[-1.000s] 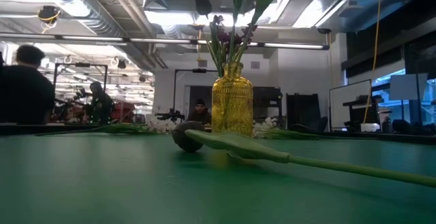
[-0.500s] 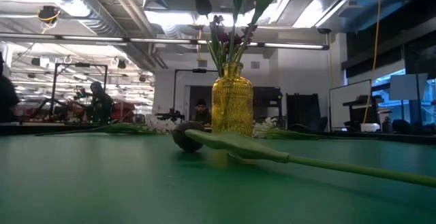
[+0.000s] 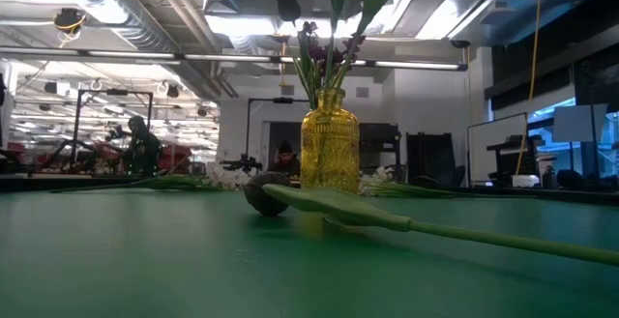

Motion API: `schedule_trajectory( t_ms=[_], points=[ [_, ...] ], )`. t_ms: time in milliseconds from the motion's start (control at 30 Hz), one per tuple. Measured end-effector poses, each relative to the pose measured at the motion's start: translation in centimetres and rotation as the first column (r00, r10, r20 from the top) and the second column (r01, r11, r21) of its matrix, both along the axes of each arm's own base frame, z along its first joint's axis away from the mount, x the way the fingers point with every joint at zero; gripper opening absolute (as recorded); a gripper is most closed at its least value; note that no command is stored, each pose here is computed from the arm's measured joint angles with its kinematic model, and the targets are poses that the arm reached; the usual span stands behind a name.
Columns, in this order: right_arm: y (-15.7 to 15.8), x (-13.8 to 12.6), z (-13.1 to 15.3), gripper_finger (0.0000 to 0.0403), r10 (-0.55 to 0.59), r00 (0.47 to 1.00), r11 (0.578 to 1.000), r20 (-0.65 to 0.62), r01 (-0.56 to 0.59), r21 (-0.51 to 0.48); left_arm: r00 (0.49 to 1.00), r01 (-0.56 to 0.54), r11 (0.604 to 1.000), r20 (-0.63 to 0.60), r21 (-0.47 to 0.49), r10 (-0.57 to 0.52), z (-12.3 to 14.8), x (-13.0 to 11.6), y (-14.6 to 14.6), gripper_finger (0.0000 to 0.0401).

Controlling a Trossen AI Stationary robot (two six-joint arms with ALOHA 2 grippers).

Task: Sort flowers into vase by color
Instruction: Put the violet flowers into the transparent vase

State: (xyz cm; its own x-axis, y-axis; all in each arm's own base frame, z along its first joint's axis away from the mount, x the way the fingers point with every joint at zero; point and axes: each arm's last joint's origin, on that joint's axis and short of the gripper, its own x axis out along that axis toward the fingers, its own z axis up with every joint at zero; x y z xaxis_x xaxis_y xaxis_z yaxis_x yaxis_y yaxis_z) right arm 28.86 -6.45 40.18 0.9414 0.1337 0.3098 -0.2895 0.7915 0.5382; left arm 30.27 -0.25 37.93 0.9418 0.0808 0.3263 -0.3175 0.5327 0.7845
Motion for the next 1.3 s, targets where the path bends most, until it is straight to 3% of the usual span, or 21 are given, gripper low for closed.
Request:
schedule_trajectory(
  t_ms=[100,333,533,767,900,1100,1300],
  points=[
    [0.0,-0.1,0.3,0.0010,-0.001,1.000,1.000,0.027,0.001,-0.013,1.000,-0.016,1.000,0.001,-0.024,0.016,0.0,0.0,0.1,0.0022],
    [0.1,-0.3,0.6,0.0007,0.000,0.998,1.000,0.057,0.002,-0.023,0.998,-0.068,0.997,-0.020,-0.044,0.067,-0.2,0.1,0.2,0.0079],
    [0.2,-0.6,1.2,0.0009,0.003,0.994,0.999,0.112,0.001,-0.037,0.992,-0.125,0.985,-0.036,-0.120,0.122,-0.4,0.1,-0.3,0.0136],
    [0.3,-1.2,2.3,0.0005,0.010,0.973,0.998,0.231,0.006,-0.068,0.952,-0.273,0.947,-0.190,-0.172,0.240,-1.9,0.2,-1.0,0.0205],
    [0.3,-1.2,2.2,0.0003,-0.009,0.971,0.990,0.238,0.043,-0.138,0.911,-0.375,0.903,-0.263,-0.212,0.316,-2.7,0.1,-1.4,0.0226],
    [-0.8,-1.3,1.9,0.0003,-0.036,0.976,0.966,0.217,0.090,-0.243,0.808,-0.573,0.780,-0.334,-0.254,0.485,-3.5,-0.8,-2.5,0.0230],
    [-2.7,-2.0,1.2,0.0002,-0.154,0.983,0.940,0.100,0.177,-0.293,0.761,-0.622,0.702,-0.478,-0.346,0.438,-4.5,-3.3,-2.7,0.0230]
  ],
)
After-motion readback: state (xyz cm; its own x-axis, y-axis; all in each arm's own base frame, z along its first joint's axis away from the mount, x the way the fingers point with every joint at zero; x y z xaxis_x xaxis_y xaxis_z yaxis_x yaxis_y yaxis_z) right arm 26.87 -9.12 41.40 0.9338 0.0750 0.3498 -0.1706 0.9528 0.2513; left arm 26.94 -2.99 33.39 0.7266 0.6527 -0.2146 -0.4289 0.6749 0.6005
